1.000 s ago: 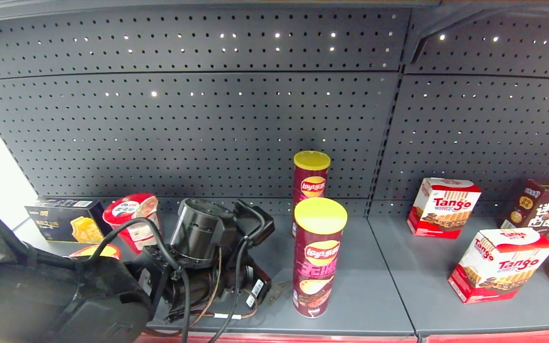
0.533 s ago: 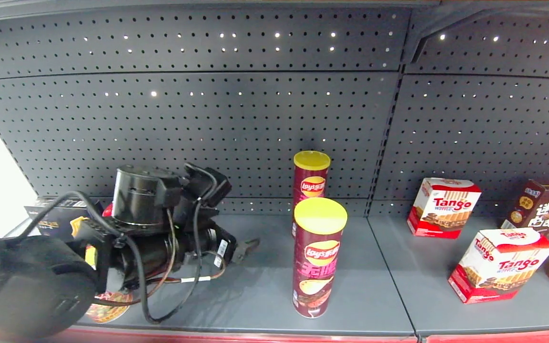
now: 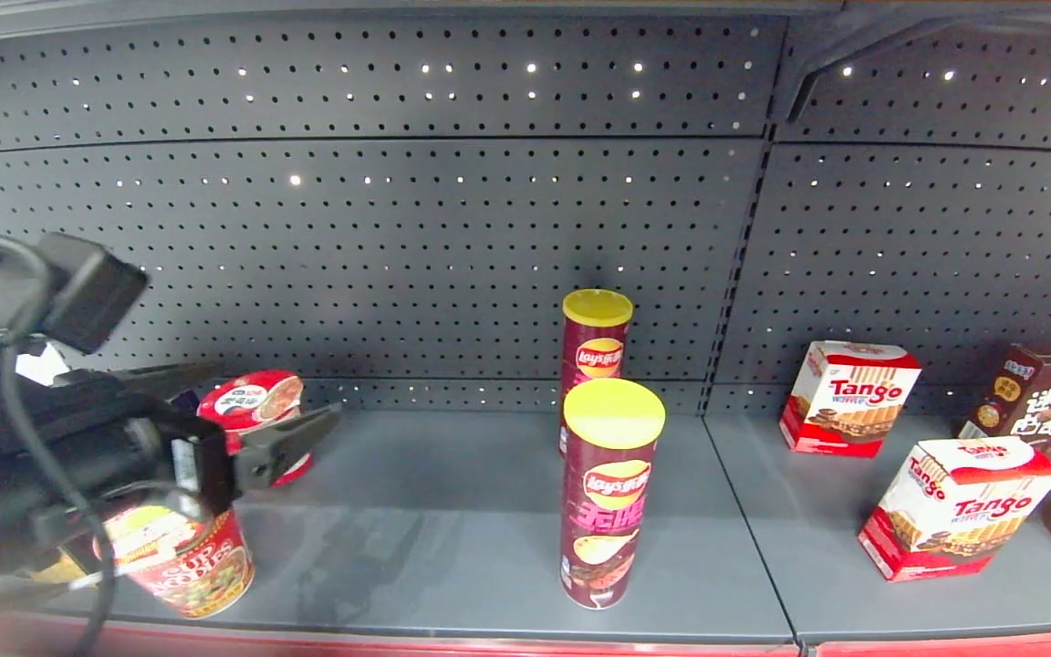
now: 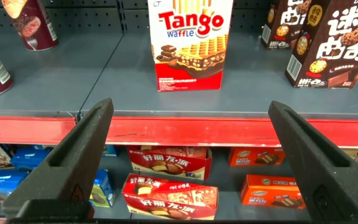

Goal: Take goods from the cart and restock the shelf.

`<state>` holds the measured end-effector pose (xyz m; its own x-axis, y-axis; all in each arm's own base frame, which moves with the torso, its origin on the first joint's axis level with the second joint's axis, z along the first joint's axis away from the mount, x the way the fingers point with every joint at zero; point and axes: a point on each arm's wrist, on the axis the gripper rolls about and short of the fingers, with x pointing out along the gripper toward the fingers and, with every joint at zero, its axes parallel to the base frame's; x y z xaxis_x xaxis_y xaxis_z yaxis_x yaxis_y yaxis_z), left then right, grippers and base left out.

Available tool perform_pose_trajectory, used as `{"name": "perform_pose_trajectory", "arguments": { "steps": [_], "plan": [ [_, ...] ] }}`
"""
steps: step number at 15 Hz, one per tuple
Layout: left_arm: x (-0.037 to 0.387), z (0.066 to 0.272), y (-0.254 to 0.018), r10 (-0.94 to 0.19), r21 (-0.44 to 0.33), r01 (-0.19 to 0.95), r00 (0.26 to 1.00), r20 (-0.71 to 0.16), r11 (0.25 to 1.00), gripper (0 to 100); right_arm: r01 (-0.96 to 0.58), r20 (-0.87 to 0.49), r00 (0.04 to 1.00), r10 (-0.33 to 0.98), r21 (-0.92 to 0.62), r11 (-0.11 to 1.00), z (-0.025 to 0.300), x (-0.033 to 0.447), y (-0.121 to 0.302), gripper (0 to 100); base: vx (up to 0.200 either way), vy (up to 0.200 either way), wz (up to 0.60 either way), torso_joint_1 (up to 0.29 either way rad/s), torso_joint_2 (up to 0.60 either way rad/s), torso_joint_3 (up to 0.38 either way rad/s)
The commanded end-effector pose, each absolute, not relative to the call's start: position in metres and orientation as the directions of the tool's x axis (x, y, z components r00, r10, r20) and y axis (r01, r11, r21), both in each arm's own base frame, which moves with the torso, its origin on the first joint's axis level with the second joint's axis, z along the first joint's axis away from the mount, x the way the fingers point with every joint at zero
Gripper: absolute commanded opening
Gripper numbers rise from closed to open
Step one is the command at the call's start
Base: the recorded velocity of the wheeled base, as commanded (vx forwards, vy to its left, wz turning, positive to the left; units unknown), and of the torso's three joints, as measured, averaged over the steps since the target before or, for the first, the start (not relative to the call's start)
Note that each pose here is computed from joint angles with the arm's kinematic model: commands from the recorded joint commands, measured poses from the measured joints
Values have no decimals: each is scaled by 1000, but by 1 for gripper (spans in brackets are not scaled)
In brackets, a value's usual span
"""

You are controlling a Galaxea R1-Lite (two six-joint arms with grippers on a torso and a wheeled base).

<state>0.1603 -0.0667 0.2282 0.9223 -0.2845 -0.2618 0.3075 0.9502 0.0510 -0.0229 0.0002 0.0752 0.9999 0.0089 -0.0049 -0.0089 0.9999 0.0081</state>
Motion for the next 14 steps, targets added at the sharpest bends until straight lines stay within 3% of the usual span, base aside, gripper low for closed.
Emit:
{"name": "perform_pose_trajectory", "arguments": {
  "steps": [1, 5, 7, 10, 13, 14],
  "plan": [
    [64, 224, -17, -182, 6, 184, 974, -132, 983, 100, -9, -5, 1000, 9, 8, 1000, 75, -23, 0, 100, 0, 0, 0, 0, 0, 0],
    [-3, 161, 5, 75, -76, -74, 997, 18, 994, 100, -9, -5, 1000, 9, 8, 1000, 75, -23, 0, 100, 0, 0, 0, 0, 0, 0],
    [-12, 129, 6, 177, -120, -174, 984, 13, 977, 100, -9, -6, 1000, 9, 8, 1000, 75, -23, 0, 100, 0, 0, 0, 0, 0, 0],
    [-17, 83, 6, 183, -111, -184, 983, -22, 977, 100, -9, -5, 1000, 9, 8, 1000, 75, -23, 0, 100, 0, 0, 0, 0, 0, 0],
    [-18, 82, 5, 142, -109, -142, 990, -9, 984, 100, -9, -5, 1000, 9, 9, 1000, 75, -23, 0, 100, 0, 0, 0, 0, 0, 0],
    [-18, 82, 3, 74, -71, -74, 997, -9, 995, 100, -9, -5, 1000, 9, 9, 1000, 75, -23, 0, 100, 0, 0, 0, 0, 0, 0]
  ]
}}
